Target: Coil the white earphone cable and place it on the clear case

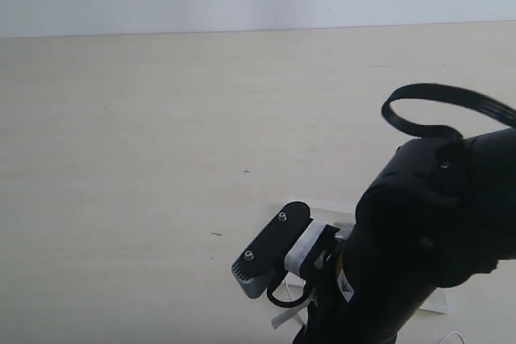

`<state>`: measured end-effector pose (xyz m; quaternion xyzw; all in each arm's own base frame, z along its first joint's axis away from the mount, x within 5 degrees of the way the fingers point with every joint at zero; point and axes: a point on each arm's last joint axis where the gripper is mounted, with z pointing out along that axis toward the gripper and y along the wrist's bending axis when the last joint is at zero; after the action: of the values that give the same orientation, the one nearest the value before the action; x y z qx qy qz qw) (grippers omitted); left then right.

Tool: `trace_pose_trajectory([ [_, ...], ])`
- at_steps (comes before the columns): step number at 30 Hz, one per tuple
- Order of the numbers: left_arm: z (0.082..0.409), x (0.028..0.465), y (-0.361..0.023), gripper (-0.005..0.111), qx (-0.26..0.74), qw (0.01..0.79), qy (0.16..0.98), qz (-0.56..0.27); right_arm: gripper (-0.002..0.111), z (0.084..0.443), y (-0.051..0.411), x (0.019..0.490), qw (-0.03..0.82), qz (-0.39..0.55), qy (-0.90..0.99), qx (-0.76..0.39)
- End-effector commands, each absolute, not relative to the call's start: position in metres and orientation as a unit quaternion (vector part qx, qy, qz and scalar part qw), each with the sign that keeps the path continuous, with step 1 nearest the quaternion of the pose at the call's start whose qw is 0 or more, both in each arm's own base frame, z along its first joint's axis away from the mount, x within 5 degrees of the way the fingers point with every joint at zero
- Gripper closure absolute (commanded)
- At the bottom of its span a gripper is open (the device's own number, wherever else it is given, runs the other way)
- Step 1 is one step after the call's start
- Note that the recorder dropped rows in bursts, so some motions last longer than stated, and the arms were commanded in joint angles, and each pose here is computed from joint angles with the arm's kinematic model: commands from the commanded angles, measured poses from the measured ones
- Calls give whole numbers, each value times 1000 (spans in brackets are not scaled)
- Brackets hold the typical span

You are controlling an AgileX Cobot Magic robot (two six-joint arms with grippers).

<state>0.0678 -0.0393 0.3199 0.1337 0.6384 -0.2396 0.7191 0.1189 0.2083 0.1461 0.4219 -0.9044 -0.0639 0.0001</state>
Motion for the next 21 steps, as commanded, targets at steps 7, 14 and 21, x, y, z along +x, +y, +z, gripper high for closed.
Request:
trace_pose_trajectory([
  [7, 320, 69, -36, 107, 119, 725, 639, -227, 66, 123, 218, 126, -9, -63, -909, 411],
  [14, 321, 70, -34, 107, 110, 729, 639, -221, 66, 110, 216, 133, -16, -26, -915, 402],
  [21, 321, 70, -34, 107, 110, 729, 639, -220, 69, 107, 214, 135, -19, -9, -914, 405],
])
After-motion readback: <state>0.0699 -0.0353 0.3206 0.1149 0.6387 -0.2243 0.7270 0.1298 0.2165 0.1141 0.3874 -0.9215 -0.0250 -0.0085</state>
